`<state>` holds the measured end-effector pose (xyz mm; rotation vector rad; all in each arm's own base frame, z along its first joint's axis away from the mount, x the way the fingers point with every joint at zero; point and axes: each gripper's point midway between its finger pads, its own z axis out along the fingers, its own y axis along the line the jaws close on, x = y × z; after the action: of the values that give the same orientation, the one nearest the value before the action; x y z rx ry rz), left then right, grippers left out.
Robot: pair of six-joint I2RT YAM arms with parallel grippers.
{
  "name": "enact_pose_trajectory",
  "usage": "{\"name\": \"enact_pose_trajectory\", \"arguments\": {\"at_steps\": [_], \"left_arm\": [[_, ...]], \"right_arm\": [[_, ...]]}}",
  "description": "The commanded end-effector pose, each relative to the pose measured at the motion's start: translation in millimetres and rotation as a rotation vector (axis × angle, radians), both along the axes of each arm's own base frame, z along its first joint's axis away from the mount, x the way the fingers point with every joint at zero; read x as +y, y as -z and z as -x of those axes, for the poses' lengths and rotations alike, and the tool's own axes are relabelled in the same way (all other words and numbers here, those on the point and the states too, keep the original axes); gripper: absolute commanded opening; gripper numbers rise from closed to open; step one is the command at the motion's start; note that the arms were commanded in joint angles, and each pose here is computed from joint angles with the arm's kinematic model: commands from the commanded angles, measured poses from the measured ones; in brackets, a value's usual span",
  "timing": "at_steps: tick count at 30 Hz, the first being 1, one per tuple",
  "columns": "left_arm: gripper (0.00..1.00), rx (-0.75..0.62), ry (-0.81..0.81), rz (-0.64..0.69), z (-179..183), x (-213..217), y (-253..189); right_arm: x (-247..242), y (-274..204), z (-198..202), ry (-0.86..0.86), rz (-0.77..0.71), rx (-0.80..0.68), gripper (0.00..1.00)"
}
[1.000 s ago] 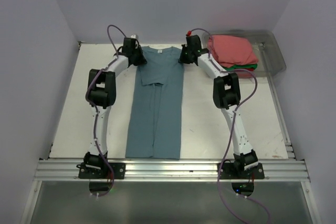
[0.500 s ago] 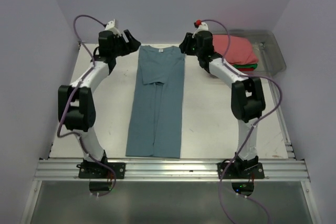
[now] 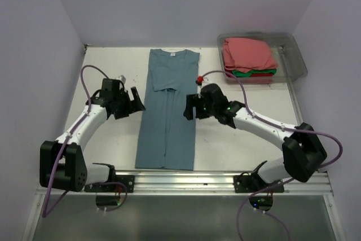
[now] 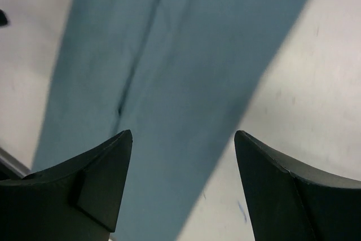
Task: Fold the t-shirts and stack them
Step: Grab the bottom of the folded rectangular tshirt with both arms
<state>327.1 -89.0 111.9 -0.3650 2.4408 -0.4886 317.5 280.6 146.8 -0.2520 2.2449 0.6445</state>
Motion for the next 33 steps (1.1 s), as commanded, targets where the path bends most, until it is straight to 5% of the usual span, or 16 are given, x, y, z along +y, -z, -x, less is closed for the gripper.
{"name": "enact_pose_trajectory", "arguments": {"at_steps": [1,16,33], "left_arm": [[0.90,0.136,0.098,0.019,68,-11,3],[0.91,0.463,0.179,0.019,195,-25,33],[0.91,0.679,0.141,0.070,212,-39,54]], "right_arm": [[-24,23,59,0.053,0.030,0.135,0.78],[-33,34,141,0.041,-0.123,0.372,0.81],[-24,61,163,0.025,-0.181,0.509,0.80]]}}
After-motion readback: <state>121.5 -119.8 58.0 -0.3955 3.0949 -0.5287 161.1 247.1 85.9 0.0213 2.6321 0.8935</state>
